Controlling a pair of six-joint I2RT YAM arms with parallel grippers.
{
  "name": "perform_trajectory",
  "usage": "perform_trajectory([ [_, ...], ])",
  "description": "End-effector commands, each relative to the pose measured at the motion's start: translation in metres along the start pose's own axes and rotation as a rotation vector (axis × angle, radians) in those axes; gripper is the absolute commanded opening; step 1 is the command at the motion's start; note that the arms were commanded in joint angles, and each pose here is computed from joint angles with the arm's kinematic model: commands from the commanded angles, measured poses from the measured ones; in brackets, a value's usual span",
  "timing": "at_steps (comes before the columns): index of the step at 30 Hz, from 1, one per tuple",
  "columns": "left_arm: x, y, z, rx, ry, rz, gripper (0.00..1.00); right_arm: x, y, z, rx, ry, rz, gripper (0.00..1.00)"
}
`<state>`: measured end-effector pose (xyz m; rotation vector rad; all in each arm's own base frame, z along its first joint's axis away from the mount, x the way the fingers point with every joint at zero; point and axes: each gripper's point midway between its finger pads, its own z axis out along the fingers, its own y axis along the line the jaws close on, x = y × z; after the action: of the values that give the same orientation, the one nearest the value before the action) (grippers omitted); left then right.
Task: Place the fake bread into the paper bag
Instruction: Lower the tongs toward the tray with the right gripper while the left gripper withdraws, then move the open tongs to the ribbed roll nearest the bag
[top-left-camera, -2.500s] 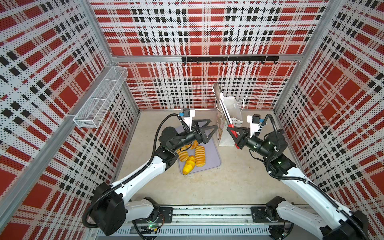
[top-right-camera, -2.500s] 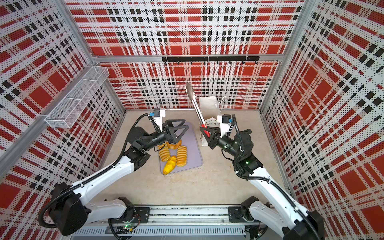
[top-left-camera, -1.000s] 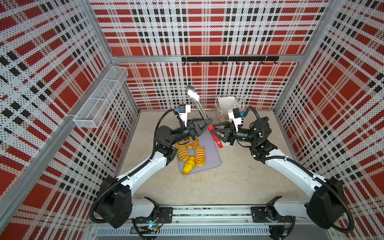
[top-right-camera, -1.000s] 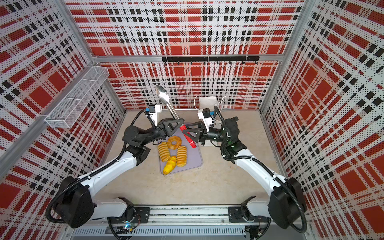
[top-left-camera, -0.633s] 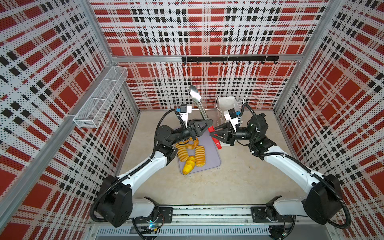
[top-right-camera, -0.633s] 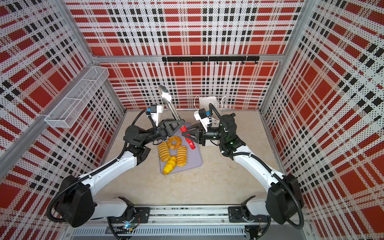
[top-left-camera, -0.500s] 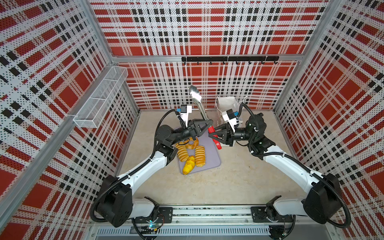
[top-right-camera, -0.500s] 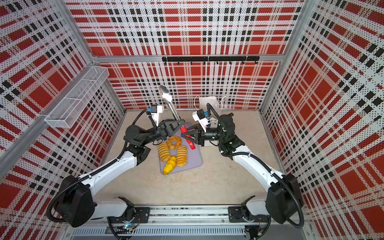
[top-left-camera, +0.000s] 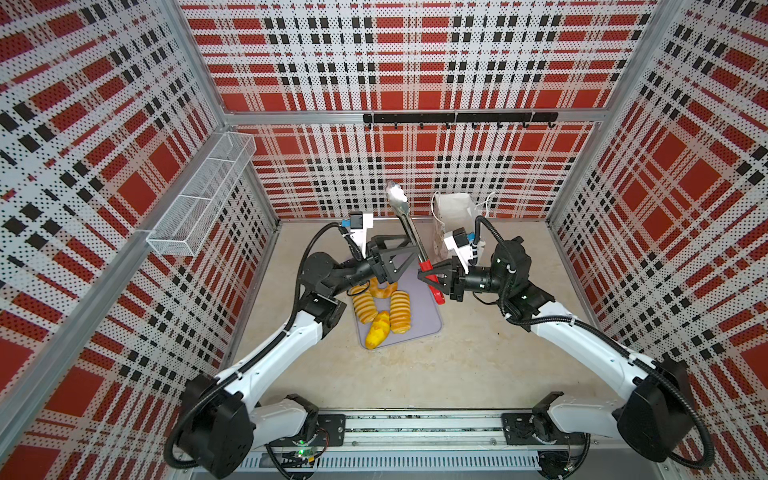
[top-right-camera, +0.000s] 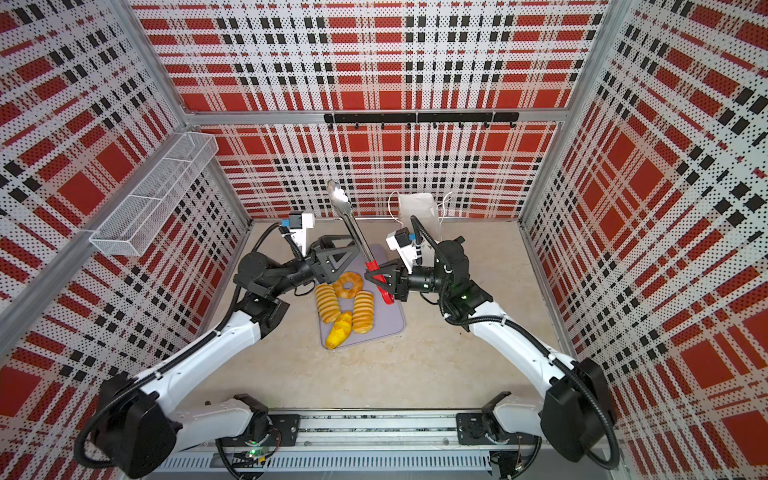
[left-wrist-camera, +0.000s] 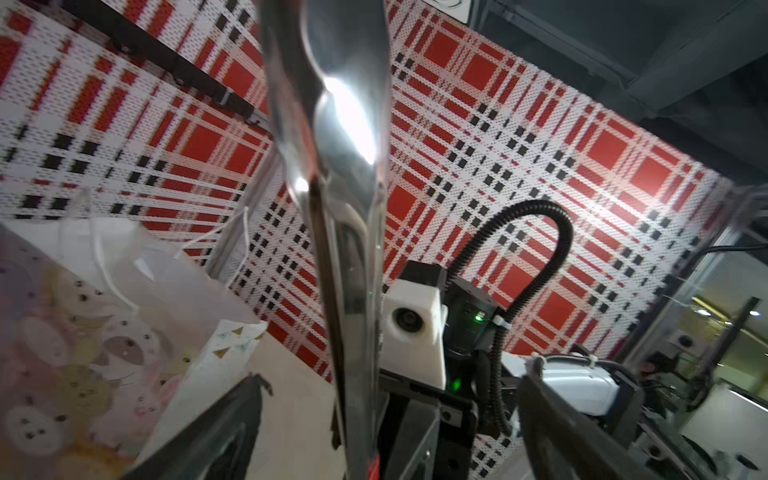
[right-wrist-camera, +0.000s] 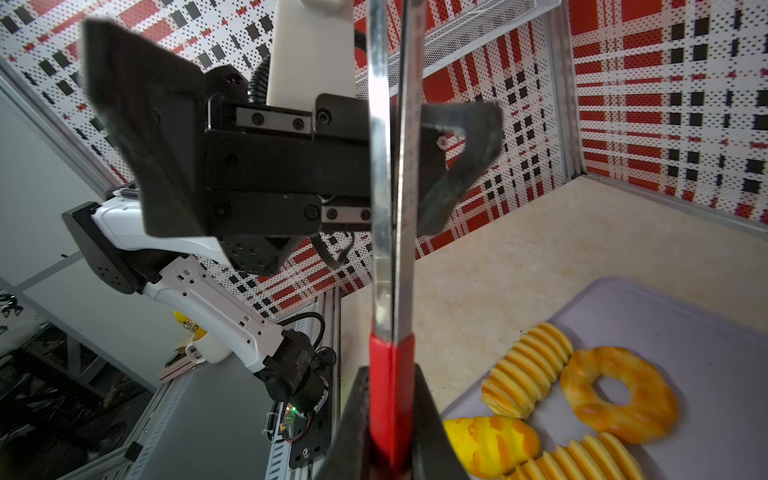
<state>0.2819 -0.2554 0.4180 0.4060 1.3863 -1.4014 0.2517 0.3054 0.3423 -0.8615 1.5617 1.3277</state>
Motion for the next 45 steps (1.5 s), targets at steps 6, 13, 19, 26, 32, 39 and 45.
perform_trajectory([
  [6,0.016,0.066,-0.07,-0.531,0.096,0.138,0.98,0.019,-0.026,-0.057,0.448,0.016,-0.024,0.0],
  [13,0.033,0.096,-0.087,-0.666,0.179,0.081,0.98,0.089,-0.034,-0.079,0.714,0.333,0.095,0.0],
  [19,0.046,0.109,-0.099,-0.723,0.201,0.102,0.98,0.138,-0.024,-0.079,0.708,0.56,0.157,0.0],
  [26,0.077,0.122,-0.095,-0.773,0.328,0.057,0.98,0.164,-0.017,-0.087,0.714,0.631,0.261,0.0],
  [32,0.096,0.142,-0.101,-0.839,0.368,0.034,0.98,0.173,-0.015,-0.087,0.694,0.638,0.284,0.03],
  [39,0.109,0.144,-0.104,-0.832,0.408,0.022,0.98,0.19,-0.02,-0.083,0.693,0.651,0.334,0.06],
  [45,0.125,0.153,-0.122,-0.899,0.48,-0.011,0.98,0.2,-0.031,-0.067,0.613,0.648,0.429,0.1],
])
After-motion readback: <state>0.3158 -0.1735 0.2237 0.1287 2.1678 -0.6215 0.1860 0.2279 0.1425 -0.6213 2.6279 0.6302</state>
